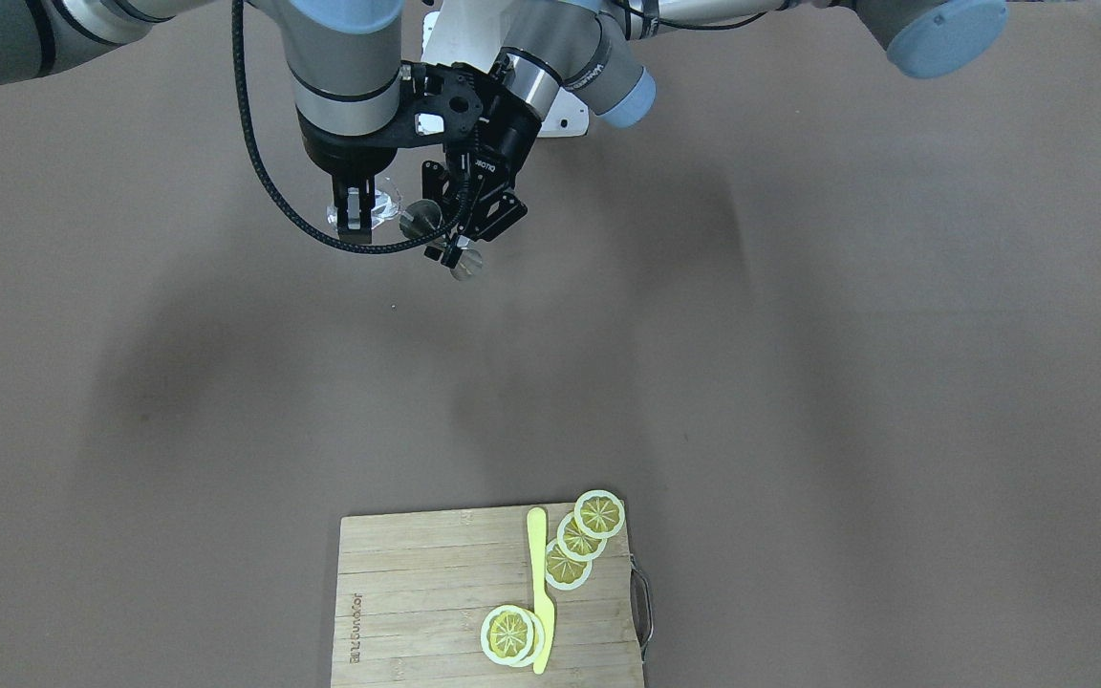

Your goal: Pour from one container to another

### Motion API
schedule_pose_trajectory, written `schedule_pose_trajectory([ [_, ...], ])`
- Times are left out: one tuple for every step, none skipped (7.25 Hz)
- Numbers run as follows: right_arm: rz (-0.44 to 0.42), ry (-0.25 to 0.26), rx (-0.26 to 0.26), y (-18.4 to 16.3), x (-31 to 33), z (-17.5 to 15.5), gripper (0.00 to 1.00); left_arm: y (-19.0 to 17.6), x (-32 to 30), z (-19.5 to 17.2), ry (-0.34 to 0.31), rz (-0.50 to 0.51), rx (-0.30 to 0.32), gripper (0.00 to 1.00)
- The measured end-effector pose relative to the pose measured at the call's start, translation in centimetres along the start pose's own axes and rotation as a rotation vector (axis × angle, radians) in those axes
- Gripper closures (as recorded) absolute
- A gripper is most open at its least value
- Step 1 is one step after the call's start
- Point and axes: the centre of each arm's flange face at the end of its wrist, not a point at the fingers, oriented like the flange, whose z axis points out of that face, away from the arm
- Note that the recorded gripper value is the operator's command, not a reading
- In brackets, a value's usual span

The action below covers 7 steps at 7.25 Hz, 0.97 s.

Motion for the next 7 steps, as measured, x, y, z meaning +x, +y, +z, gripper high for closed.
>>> schedule_pose_trajectory([
  [0.004, -0.004, -0.01, -0.4, 0.2, -0.1, 1.0, 0.0, 0.0, 0.0, 0.0, 0.0, 0.0, 1.0],
  [0.004, -0.01, -0.021, -0.8, 0.5, -0.1, 1.0, 0.0, 0.0, 0.0, 0.0, 0.0, 0.0, 1.0],
  [0.0, -0.017, -0.031, -1.2, 0.6, -0.1, 1.0, -0.1, 0.0, 0.0, 0.0, -0.001, 0.001, 1.0],
  [-0.001, -0.023, -0.042, -1.5, 0.7, 0.0, 1.0, -0.1, 0.1, 0.0, 0.0, -0.001, 0.001, 1.0],
  [-0.002, -0.028, -0.056, -1.8, 0.6, 0.1, 1.0, -0.1, 0.1, 0.0, 0.0, -0.001, 0.001, 1.0],
  [-0.004, -0.032, -0.068, -1.9, 0.5, 0.2, 1.0, -0.1, 0.1, 0.0, 0.0, -0.001, 0.001, 1.0],
  [-0.007, -0.036, -0.081, -2.1, 0.3, 0.4, 1.0, -0.1, 0.1, 0.0, 0.0, 0.0, 0.001, 1.0],
])
